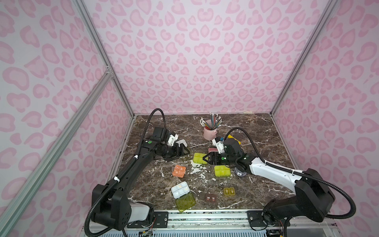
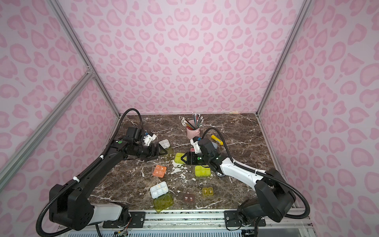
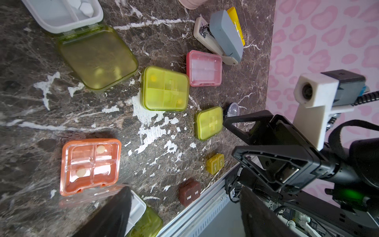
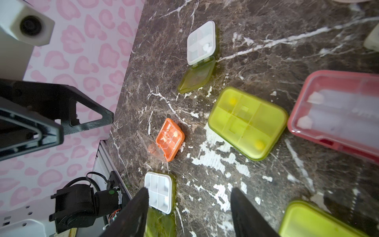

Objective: Close pillboxes
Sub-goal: Close the lid on the pillbox.

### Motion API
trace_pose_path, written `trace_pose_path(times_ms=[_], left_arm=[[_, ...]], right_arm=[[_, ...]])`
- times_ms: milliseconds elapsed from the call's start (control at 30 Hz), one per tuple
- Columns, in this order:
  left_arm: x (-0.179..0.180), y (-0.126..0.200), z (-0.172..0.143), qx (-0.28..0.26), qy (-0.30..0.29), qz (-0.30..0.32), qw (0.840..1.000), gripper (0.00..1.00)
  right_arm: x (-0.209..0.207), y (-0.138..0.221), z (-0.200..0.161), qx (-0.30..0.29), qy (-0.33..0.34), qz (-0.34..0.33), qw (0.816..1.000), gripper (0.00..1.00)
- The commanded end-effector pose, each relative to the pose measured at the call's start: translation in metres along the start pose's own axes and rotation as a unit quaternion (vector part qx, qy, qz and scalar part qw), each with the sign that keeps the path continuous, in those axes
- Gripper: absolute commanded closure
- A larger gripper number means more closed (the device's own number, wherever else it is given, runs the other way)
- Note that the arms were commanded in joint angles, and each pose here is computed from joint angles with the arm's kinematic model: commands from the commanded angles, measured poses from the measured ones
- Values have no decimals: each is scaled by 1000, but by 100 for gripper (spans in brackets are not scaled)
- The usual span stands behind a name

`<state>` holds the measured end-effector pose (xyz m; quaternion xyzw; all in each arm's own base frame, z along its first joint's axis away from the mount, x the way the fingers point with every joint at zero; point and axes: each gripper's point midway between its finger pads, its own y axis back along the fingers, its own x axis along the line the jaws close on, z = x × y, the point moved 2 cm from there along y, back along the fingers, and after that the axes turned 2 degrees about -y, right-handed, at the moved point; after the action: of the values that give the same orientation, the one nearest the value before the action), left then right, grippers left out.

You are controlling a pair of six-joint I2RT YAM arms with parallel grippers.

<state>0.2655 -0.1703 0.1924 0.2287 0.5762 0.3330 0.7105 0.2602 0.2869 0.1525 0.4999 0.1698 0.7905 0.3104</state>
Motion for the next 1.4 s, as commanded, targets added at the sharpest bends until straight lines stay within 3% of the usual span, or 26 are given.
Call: trace_pose_path(times_ms=[0,167,300,467,633,833,1033,1367], left_arm=[[0,6,-11,3,13,0,1000,16],[-2,12,-15,-8,13,-3,1000,13],[0,5,5,-5,12,10,1000,13],[13,-8,63,-22,29,24,999,13],[38,-32,125,-41,64,-2,997,13],[74,-54,174,-39,81,-2,996,13],[110,-76,198,-33,112,-17,993,13],[147,-103,203,-14,152,-31,988,15]], right_arm=[[-1,4,-8,0,9,-14,1000,35],[6,10,-24,5,18,-16,1000,35],[11,7,-28,9,22,-9,1000,35],[21,-12,-17,20,33,4,999,35],[28,-42,0,32,40,12,999,35],[36,-75,14,38,27,32,998,38],[37,-110,13,61,20,30,997,39],[37,-148,3,81,0,25,996,38]])
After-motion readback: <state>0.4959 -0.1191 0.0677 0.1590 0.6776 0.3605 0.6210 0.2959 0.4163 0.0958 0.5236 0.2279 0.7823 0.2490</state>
